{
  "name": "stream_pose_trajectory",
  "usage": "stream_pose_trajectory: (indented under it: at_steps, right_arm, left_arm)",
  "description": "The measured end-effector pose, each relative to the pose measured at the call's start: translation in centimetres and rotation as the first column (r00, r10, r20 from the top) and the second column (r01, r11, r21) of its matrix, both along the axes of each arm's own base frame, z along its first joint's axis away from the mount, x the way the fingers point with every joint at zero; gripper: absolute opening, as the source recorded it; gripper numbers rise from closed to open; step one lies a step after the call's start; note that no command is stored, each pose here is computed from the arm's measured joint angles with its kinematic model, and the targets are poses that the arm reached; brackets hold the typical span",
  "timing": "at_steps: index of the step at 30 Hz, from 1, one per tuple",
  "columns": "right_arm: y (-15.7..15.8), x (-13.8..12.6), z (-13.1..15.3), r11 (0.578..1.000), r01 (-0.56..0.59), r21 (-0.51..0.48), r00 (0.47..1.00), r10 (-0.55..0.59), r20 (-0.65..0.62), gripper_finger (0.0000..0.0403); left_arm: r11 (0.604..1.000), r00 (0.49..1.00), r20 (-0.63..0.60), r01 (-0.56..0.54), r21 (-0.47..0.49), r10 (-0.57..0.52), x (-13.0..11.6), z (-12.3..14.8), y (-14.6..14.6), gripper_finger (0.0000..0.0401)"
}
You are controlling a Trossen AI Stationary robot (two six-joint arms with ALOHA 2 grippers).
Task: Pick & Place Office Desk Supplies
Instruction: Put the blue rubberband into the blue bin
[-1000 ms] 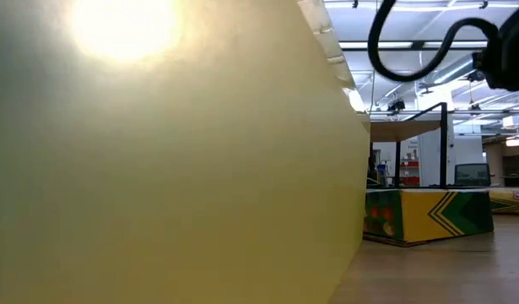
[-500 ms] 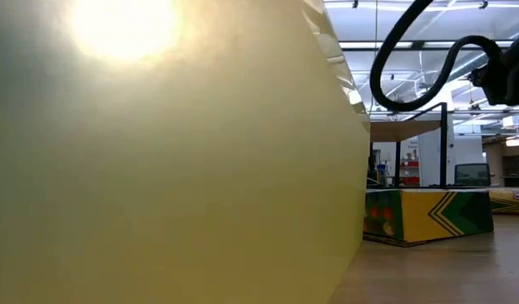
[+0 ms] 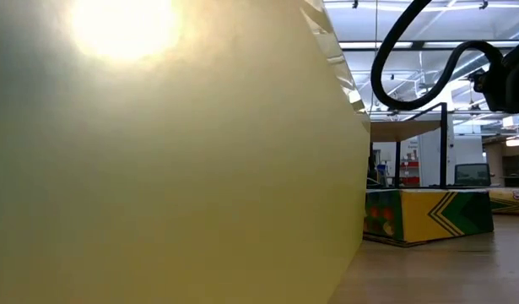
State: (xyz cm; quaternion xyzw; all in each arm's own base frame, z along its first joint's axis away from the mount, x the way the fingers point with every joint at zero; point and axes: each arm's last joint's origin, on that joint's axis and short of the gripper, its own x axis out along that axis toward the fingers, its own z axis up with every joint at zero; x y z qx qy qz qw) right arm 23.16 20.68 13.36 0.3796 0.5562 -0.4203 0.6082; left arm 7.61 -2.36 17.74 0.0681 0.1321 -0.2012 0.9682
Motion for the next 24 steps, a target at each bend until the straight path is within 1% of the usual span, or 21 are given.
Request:
stream_pose_trajectory:
  at_steps: [6, 16, 24]
  right_arm:
    - [0.01, 0.08, 0.07, 1.000, -0.011, 0.001, 1.000, 0.011, -0.002, 0.0075]
    - [0.02, 0.09, 0.10, 1.000, -0.011, 0.000, 1.000, 0.011, -0.005, 0.0013]
    - [-0.02, 0.07, 0.40, 1.000, -0.008, 0.000, 1.000, 0.008, 0.004, 0.0008]
  left_arm:
    - [1.000, 1.000, -0.014, 0.000, 0.004, 0.000, -0.04, -0.13, 0.01, 0.0127]
    - [1.000, 1.000, -0.015, 0.000, 0.004, 0.000, -0.04, -0.14, 0.01, 0.0127]
    - [1.000, 1.000, -0.014, 0.000, 0.004, 0.000, -0.04, -0.14, 0.01, 0.0127]
